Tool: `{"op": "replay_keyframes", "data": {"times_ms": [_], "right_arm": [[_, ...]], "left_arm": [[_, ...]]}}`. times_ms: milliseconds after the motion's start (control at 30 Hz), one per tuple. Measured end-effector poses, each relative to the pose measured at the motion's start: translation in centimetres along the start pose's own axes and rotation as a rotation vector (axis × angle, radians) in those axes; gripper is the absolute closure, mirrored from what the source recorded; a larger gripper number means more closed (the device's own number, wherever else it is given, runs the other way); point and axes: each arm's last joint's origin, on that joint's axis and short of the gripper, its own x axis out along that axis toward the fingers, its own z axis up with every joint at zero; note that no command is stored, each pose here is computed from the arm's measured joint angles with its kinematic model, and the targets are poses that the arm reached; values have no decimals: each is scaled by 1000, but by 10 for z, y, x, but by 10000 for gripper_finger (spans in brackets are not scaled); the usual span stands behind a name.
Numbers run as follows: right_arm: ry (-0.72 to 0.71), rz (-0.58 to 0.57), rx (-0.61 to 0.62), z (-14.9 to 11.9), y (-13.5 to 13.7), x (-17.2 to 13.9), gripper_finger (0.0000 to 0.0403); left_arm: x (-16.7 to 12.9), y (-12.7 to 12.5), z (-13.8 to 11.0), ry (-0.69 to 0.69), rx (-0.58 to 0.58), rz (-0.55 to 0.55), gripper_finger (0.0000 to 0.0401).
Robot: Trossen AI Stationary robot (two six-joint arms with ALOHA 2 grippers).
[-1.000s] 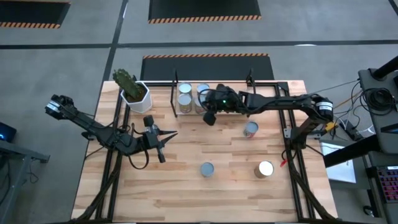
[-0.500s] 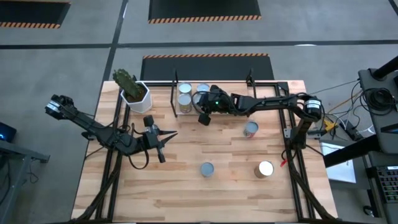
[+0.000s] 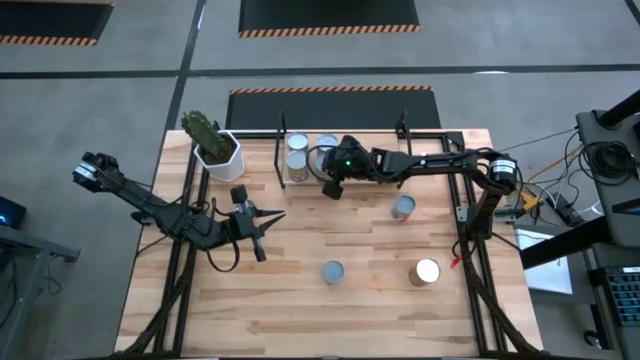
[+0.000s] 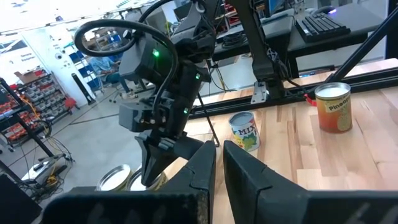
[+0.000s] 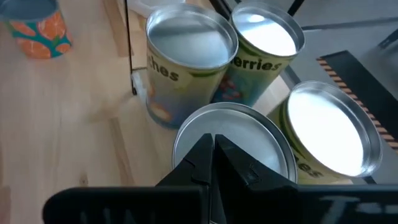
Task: Pick and place cans onto a shelf
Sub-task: Put the canned tomatoes on the shelf, then put the canned sliced carrots on the shelf
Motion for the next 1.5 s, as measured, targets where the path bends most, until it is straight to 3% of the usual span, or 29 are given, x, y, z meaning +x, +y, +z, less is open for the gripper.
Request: {"op": "replay_keyframes", "data": {"times_ms": [567,867,1200,1500], "right_arm": [[-28,-2,-10,6,-2,-6,394],[-74,14,-24,27,3,-21,394],[-77,182,-43,47,52,-94,394],[66,434,-59,19,125,-136,394]], "left_arm": [[0,0,0,0,0,0,388],[0,0,0,0,0,0,388],[0,0,0,0,0,0,388],[0,0,0,0,-13,0,388]]}}
